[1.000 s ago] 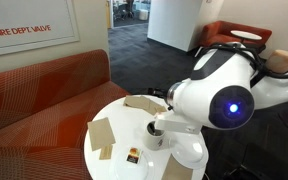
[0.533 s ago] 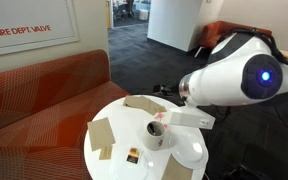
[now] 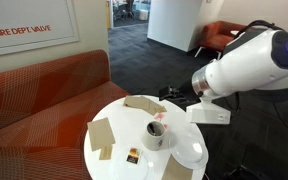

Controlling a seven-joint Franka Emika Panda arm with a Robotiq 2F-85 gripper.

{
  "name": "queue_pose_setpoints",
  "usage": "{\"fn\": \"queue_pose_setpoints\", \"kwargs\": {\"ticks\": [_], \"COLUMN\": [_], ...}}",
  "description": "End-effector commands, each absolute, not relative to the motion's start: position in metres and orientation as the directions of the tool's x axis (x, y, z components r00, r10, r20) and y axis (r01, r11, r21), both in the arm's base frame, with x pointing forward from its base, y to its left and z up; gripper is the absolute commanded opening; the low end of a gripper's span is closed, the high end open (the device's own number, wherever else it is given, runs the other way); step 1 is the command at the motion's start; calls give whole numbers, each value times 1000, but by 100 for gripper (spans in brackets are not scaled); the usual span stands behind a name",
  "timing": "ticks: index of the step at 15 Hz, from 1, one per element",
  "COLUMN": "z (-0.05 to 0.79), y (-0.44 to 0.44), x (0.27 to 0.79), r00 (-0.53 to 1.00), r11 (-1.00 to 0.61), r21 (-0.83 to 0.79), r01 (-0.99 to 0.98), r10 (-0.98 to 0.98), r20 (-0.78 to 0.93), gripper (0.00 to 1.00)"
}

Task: Place the black object into the white mug cup

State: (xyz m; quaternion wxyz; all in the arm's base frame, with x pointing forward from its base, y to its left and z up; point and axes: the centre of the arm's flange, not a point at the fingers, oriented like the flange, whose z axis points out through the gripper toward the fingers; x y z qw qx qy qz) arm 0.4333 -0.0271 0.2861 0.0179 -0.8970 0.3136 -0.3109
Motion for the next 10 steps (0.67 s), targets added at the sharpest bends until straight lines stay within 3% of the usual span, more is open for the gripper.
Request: {"fn": "queue_pose_setpoints", "kwargs": {"ticks": [1, 10], "z": [309, 273], "y": [-33, -33], "x": [424, 413], "r00": [669, 700], "r11": [-827, -849], "r21": [-223, -194], "r01": [-516, -492], "r10": [-551, -518], "r20": [498, 492], "gripper": [100, 100]}}
